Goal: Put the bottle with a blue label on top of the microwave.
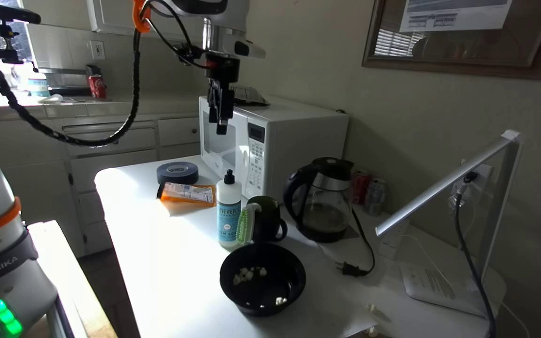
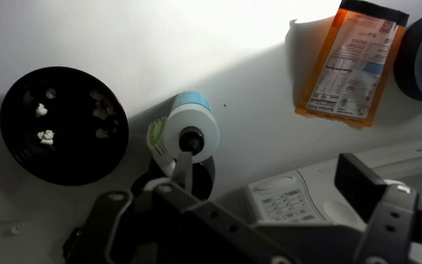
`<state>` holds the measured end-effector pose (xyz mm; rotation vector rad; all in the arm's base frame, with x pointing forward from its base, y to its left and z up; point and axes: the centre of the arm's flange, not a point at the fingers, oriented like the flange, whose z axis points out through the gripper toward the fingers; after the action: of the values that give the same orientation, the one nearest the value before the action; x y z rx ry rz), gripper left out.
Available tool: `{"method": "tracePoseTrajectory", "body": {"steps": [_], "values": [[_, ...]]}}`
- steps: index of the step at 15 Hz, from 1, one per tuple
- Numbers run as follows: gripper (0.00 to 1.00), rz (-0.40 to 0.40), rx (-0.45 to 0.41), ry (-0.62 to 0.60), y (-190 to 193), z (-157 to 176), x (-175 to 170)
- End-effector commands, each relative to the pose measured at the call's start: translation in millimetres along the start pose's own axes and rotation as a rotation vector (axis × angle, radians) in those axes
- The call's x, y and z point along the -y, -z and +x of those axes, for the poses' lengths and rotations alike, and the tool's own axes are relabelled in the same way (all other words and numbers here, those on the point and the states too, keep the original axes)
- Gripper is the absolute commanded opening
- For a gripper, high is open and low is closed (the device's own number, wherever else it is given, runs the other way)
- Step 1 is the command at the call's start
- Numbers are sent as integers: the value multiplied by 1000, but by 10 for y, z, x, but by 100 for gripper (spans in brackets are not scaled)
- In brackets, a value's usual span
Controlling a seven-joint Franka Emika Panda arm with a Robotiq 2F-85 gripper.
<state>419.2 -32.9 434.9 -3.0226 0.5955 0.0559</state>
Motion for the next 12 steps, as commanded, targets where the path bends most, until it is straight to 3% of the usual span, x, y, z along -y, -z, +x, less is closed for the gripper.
{"method": "tracePoseTrajectory", "body": {"steps": [1, 6, 12], "values": [[100, -12, 11, -39, -129, 41, 5], [100, -27, 21, -103, -414, 143, 83], [100, 7, 24, -147, -1020, 305, -272]]}}
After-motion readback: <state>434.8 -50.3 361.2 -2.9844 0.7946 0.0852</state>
